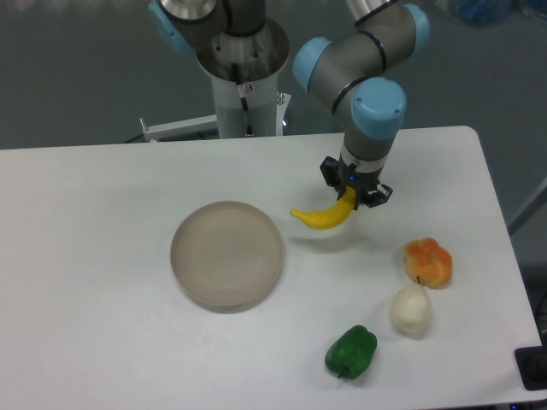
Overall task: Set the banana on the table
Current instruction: 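Lift the banana and carry it toward the round dish, then lower the banana onto the table beside the dish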
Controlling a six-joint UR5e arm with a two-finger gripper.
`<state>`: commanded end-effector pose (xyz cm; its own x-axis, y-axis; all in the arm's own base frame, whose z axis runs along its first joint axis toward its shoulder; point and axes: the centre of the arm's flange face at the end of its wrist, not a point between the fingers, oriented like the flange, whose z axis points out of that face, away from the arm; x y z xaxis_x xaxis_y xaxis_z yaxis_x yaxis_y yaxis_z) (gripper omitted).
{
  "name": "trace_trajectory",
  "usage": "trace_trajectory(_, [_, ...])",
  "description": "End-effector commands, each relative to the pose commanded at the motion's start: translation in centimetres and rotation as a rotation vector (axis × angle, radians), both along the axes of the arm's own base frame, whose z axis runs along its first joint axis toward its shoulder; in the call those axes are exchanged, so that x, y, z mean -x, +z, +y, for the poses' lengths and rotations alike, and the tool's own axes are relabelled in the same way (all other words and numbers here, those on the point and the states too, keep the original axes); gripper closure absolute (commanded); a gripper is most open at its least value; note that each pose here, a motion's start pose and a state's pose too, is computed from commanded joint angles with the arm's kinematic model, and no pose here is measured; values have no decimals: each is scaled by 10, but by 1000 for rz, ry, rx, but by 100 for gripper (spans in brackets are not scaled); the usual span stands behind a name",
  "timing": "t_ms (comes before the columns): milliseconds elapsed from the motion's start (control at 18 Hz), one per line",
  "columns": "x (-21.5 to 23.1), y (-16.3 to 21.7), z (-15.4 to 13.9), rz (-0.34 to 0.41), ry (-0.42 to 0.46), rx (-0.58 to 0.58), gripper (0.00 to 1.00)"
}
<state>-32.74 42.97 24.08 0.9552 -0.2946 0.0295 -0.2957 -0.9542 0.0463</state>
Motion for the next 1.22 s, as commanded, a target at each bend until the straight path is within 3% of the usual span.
trace_trajectory(278, [4, -18, 4, 19, -17, -14, 63])
trace_trajectory(444, [9, -34, 6, 27, -96, -17, 63])
trace_trajectory(778, [8, -41, 4, 17, -152, -4, 63])
trace_trajectory(1222, [8, -47, 3, 8, -154, 0, 61])
